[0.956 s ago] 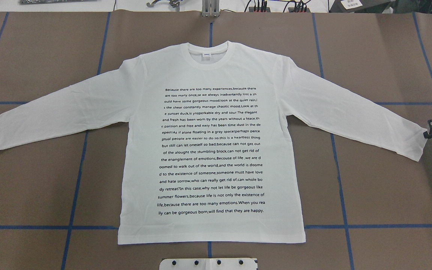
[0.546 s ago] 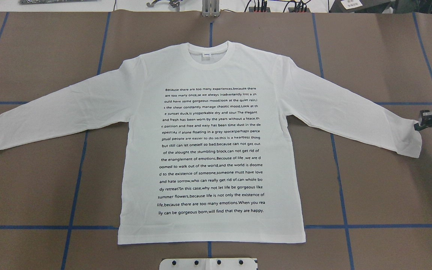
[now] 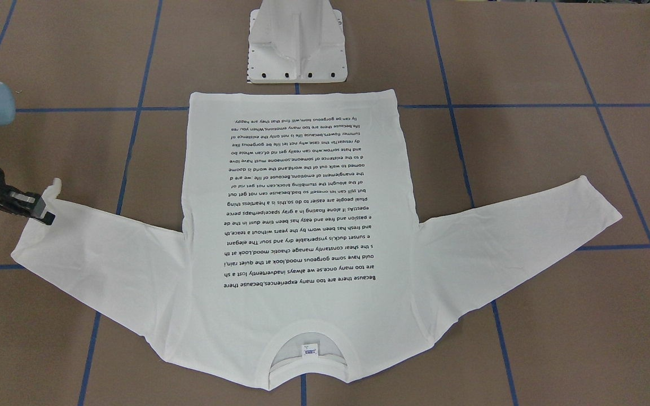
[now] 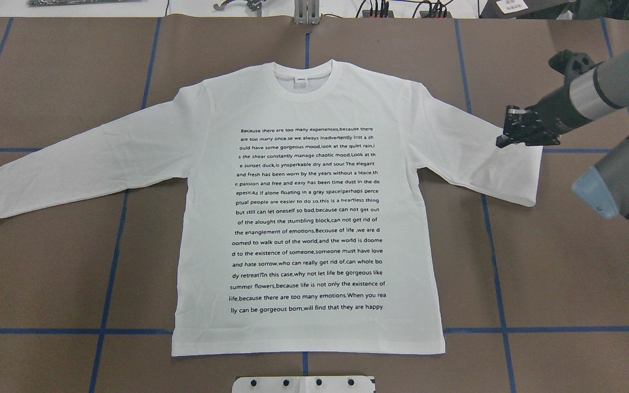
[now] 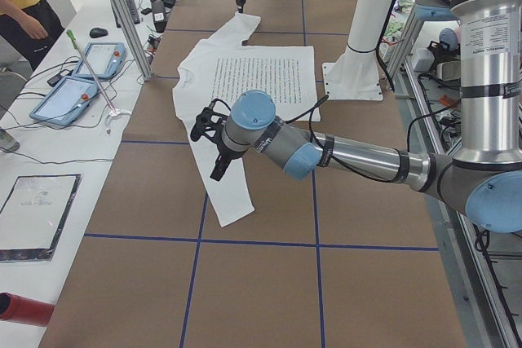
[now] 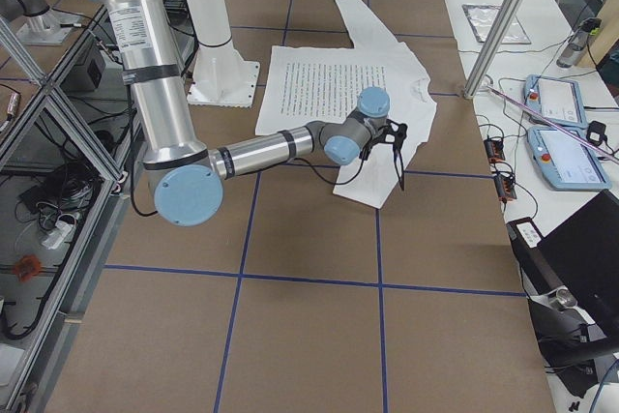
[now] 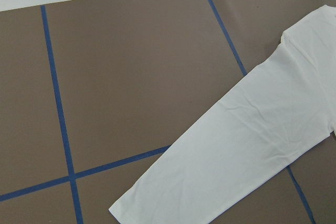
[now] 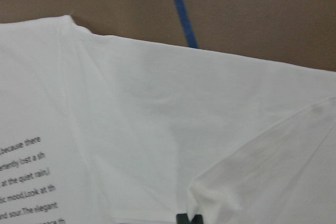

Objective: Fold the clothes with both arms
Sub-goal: 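Grasp the sleeve nearest the right gripper and carry it across the shirt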

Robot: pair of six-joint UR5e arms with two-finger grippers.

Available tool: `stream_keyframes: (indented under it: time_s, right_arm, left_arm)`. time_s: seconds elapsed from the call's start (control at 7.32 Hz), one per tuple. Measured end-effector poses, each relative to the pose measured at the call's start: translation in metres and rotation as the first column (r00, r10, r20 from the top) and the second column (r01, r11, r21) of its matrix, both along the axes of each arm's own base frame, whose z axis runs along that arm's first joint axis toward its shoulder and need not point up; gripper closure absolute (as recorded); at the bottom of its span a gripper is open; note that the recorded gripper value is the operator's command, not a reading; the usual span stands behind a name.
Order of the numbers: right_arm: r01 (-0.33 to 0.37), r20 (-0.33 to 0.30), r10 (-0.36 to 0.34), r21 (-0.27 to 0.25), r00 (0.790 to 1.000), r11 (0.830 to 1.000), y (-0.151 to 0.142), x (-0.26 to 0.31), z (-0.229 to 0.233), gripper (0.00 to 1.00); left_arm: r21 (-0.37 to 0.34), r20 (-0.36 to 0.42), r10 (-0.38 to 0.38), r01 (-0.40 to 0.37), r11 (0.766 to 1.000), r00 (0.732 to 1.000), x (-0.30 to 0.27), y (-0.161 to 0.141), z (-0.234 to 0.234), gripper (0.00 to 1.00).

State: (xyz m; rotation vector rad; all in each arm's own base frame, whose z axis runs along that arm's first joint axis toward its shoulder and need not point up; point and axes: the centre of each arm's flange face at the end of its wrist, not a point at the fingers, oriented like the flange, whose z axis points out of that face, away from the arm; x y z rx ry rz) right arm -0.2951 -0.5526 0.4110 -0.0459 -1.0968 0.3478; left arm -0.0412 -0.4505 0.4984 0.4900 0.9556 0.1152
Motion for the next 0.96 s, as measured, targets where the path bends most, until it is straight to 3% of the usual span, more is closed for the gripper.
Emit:
stream_keyframes:
  time_s: [0.27,0.41,0.68,0.96]
  right_arm:
    - [-0.103,0.032,0.104,-0.022,0.994,0.994,-0.019,-0.094,-0.121,1.00]
    - [-0.116,0.053,0.117,-0.024,0.992,0.993,-0.019,-0.129,-0.181,1.00]
    - [-0.135,0.088,0.133,0.027,0.987,0.990,0.000,-0.202,-0.276,1.00]
    - [-0.105,0.099,0.098,0.062,0.990,0.993,0.022,-0.281,-0.346,1.00]
  left_arm:
    - [-0.008,0.001,0.000,0.000,1.000,1.000,0.000,-0.001,0.004,0.00]
    - [-0.010,0.000,0.000,0.000,1.000,1.000,0.000,0.000,0.005,0.00]
    - [-0.011,0.000,0.000,0.000,1.000,1.000,0.000,0.000,0.005,0.00]
    - [-0.009,0.000,0.000,0.000,1.000,1.000,0.000,0.001,0.004,0.00]
